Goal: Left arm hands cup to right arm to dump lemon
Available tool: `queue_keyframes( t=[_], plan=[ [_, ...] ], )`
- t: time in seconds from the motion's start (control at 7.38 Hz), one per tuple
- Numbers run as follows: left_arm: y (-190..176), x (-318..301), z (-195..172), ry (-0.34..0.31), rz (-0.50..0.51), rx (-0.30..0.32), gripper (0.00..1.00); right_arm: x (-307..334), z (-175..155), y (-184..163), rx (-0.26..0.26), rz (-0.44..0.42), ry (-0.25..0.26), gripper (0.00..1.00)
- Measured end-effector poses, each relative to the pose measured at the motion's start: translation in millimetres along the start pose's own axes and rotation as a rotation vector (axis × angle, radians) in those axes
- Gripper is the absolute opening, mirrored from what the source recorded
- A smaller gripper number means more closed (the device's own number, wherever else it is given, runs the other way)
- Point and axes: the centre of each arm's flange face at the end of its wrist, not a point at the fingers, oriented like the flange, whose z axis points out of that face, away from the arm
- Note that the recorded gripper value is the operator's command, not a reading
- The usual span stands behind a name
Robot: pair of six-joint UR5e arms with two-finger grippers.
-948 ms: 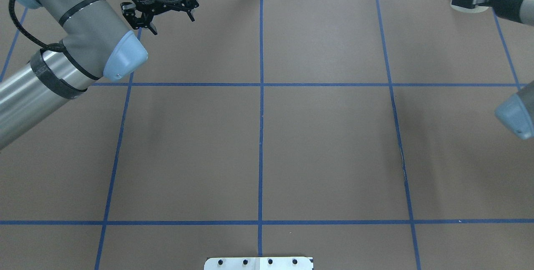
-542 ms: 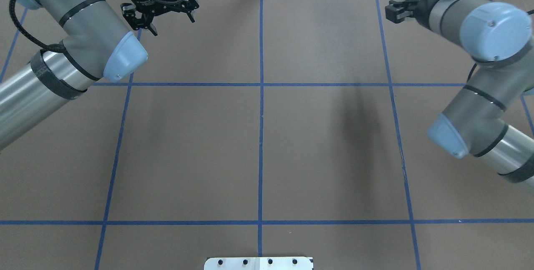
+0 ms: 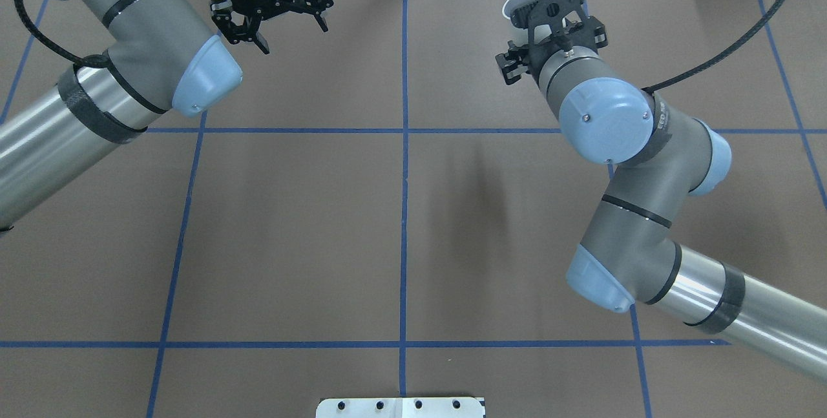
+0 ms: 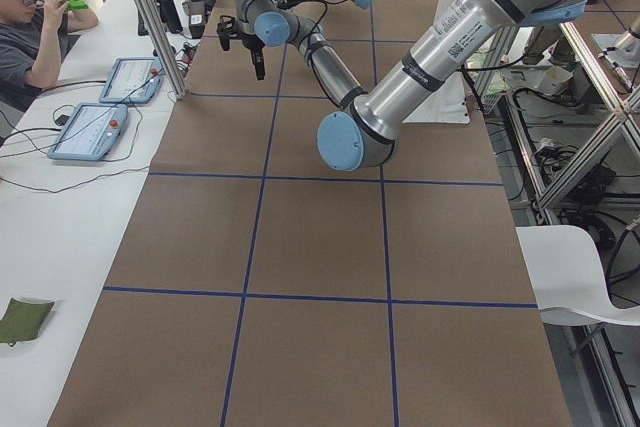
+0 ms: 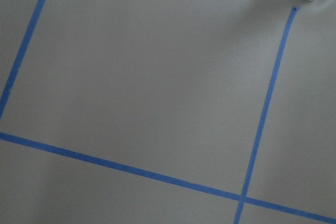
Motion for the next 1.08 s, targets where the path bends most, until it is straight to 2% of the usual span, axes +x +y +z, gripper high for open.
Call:
queue_keyframes(
  t=[0.27, 0.68, 0.81, 1.08],
  plan=[
    [10, 11, -8, 0.065, 0.016, -0.067, 1.00, -53, -25, 5, 0.059, -0.022, -0.003, 0.16],
    [24, 31, -14, 0.180, -0.058, -0.090, 1.00, -104, -54, 16, 0.129, -0.048, 0.020, 0.16],
    [34, 38, -7, 0.214, -0.076, -0.104, 1.00, -114, -60, 17, 0.137, -0.056, 0.026, 0.16],
    [44, 44, 3, 0.233, -0.084, -0.123, 1.00, -124, -65, 19, 0.143, -0.071, 0.040, 0.17]
  ],
)
